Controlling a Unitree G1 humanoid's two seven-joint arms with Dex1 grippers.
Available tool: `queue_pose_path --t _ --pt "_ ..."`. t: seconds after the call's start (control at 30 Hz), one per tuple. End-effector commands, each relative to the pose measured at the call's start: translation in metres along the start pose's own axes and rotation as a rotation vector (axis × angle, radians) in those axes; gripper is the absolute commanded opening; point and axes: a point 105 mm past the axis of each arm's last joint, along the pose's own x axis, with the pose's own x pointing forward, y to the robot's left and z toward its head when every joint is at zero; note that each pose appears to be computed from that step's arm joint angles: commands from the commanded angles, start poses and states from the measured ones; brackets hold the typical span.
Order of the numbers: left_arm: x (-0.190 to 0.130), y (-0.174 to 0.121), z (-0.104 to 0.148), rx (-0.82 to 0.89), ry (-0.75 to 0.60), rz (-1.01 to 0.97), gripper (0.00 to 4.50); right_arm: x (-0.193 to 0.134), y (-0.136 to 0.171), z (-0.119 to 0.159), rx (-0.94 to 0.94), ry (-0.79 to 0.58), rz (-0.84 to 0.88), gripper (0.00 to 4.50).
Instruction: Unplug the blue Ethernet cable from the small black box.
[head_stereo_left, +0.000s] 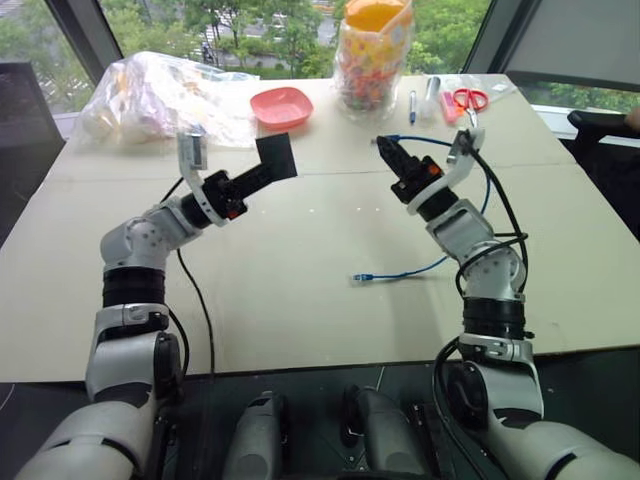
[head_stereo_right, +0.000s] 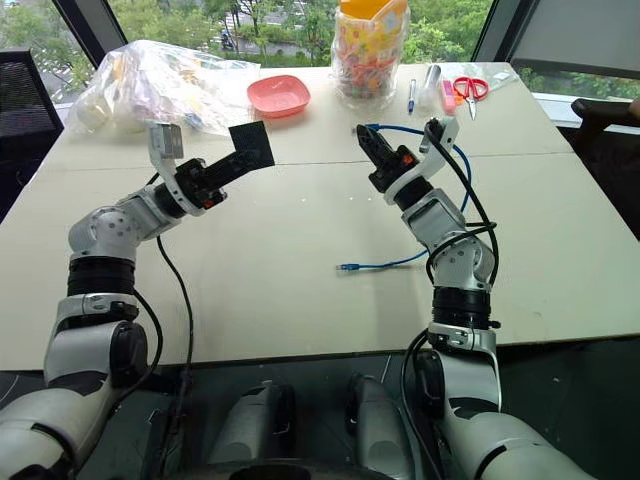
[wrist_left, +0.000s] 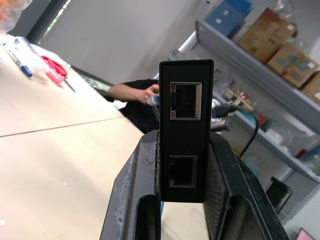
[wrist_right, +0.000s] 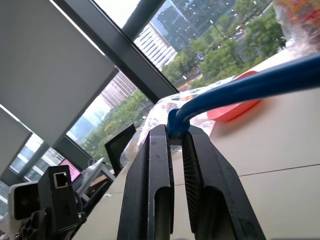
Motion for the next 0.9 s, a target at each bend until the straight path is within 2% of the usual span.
queue_pose_path --t 0.03,0.1,0.2,0.27,0.4,0.43,0.53,0.67,0.77,0.83,0.87,0.9 --pt "0.023 0.027 -0.012 0.376 0.056 0.236 0.51 -0.005 -0.069 0.015 -0.204 0.098 -0.323 0.02" --pt "0.033 0.034 -0.019 0.462 0.045 0.286 0.51 -0.010 -0.091 0.018 -0.261 0.144 -0.414 0.02" --pt "0.045 0.040 -0.034 0.574 0.071 0.320 0.51 -0.016 -0.111 0.018 -0.375 0.227 -0.490 1.14" --pt "0.049 0.045 -0.046 0.608 0.094 0.330 0.51 -0.018 -0.115 0.017 -0.416 0.250 -0.493 2.13" --pt "0.057 0.055 -0.059 0.640 0.097 0.370 0.51 -0.024 -0.109 0.004 -0.483 0.356 -0.426 4.17" --pt "0.059 0.056 -0.062 0.649 0.100 0.373 0.51 -0.026 -0.104 -0.003 -0.491 0.391 -0.399 4.43" --pt "0.067 0.061 -0.070 0.683 0.107 0.400 0.51 -0.037 -0.081 -0.027 -0.517 0.466 -0.314 4.43" --pt "0.074 0.068 -0.084 0.716 0.138 0.440 0.51 -0.047 -0.051 -0.046 -0.481 0.420 -0.257 4.43" --pt "0.074 0.073 -0.090 0.699 0.153 0.466 0.51 -0.051 -0.042 -0.050 -0.458 0.388 -0.256 4.43" --pt "0.072 0.075 -0.092 0.692 0.164 0.478 1.56 -0.053 -0.042 -0.049 -0.457 0.368 -0.267 4.50" --pt "0.071 0.076 -0.091 0.692 0.165 0.481 1.84 -0.053 -0.042 -0.047 -0.455 0.354 -0.272 4.50" --pt "0.069 0.077 -0.090 0.691 0.164 0.484 2.34 -0.053 -0.042 -0.044 -0.453 0.340 -0.276 4.50"
